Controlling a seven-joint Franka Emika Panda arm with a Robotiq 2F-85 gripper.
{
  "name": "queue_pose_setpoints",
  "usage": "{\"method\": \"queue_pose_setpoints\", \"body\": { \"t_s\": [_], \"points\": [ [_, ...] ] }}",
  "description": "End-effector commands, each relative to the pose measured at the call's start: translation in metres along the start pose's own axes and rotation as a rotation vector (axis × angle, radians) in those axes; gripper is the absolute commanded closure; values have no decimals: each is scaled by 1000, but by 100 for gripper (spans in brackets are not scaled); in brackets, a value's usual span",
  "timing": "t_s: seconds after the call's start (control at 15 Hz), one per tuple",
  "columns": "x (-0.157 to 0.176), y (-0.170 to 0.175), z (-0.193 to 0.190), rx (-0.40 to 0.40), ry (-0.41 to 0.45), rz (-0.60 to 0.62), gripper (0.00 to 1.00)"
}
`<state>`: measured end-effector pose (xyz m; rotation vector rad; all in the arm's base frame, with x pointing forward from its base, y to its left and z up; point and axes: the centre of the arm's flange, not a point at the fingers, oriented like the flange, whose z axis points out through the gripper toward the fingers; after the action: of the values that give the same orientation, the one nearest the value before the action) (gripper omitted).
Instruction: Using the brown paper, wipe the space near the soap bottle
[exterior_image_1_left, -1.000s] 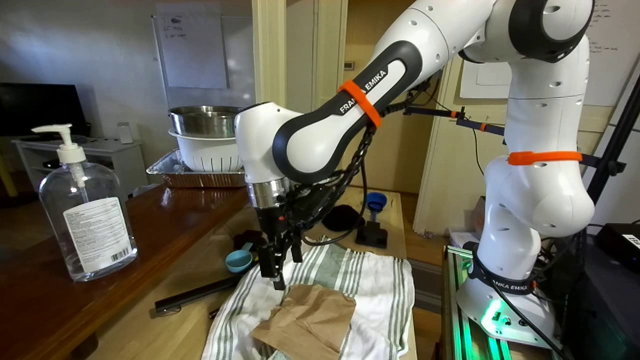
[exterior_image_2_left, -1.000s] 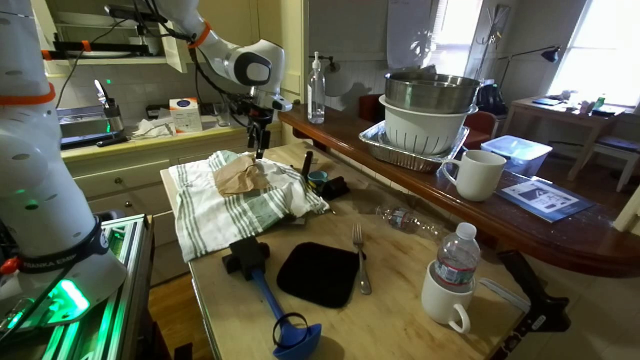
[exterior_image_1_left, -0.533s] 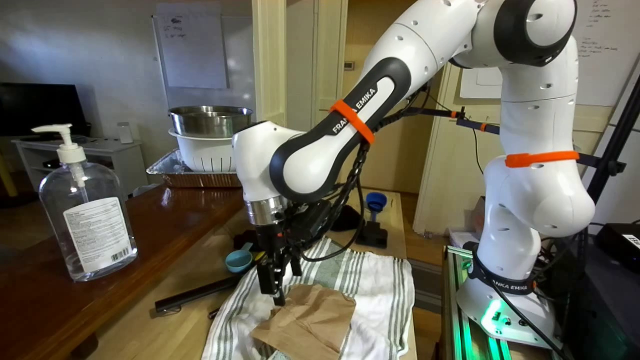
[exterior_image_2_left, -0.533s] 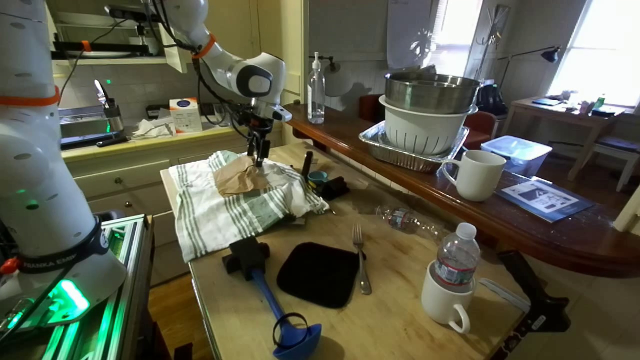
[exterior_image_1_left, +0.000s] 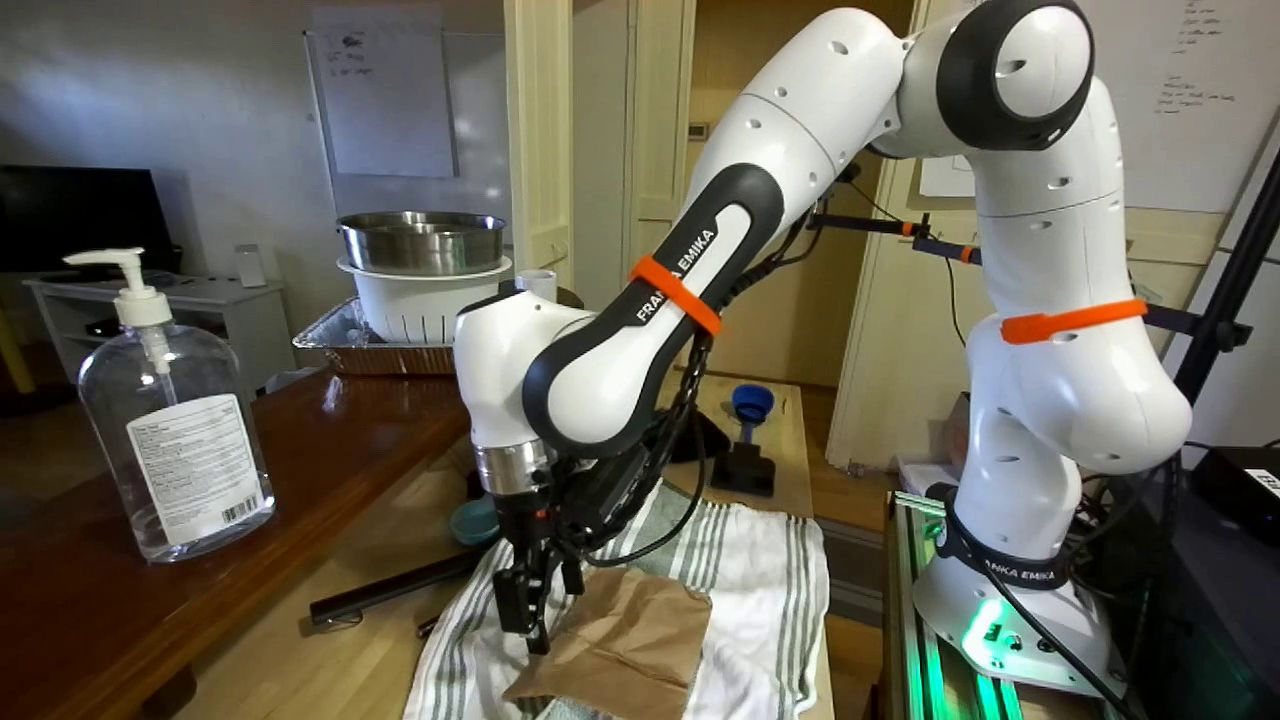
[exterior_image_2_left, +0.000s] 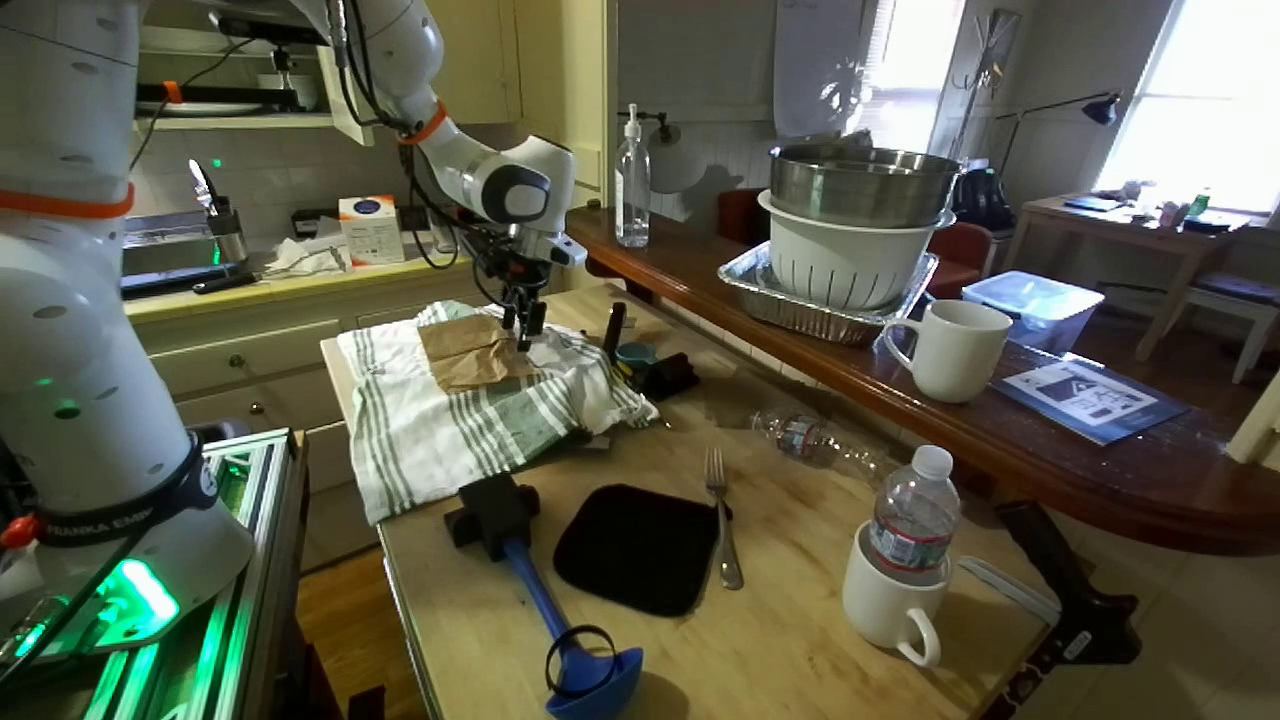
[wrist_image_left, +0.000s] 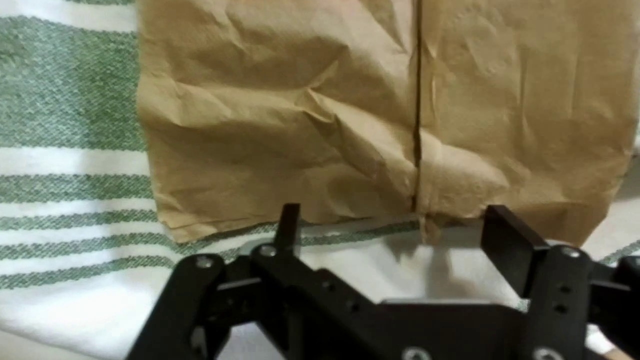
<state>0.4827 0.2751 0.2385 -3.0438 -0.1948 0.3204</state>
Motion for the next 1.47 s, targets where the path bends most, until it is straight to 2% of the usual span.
{"method": "queue_pose_setpoints", "body": {
  "t_s": [0.0, 0.07, 0.2, 0.27, 0.47, 0.8, 1.13, 1.2, 1.27, 1.4],
  "points": [
    [13, -13, 6, 28, -5, -13, 38],
    [14, -16, 7, 36, -11, -12, 40],
    [14, -22, 7, 52, -14, -16, 38],
    [13, -24, 8, 59, -16, -18, 23],
    [4, -30, 9, 67, -35, -21, 0],
    [-13, -39, 10, 85, -106, 0, 0],
    [-16, -38, 20, 96, -159, 17, 0],
    [-17, -38, 21, 95, -167, 19, 9],
    [-18, -37, 22, 95, -174, 19, 25],
    [-19, -37, 23, 88, -183, 20, 42]
  ]
}}
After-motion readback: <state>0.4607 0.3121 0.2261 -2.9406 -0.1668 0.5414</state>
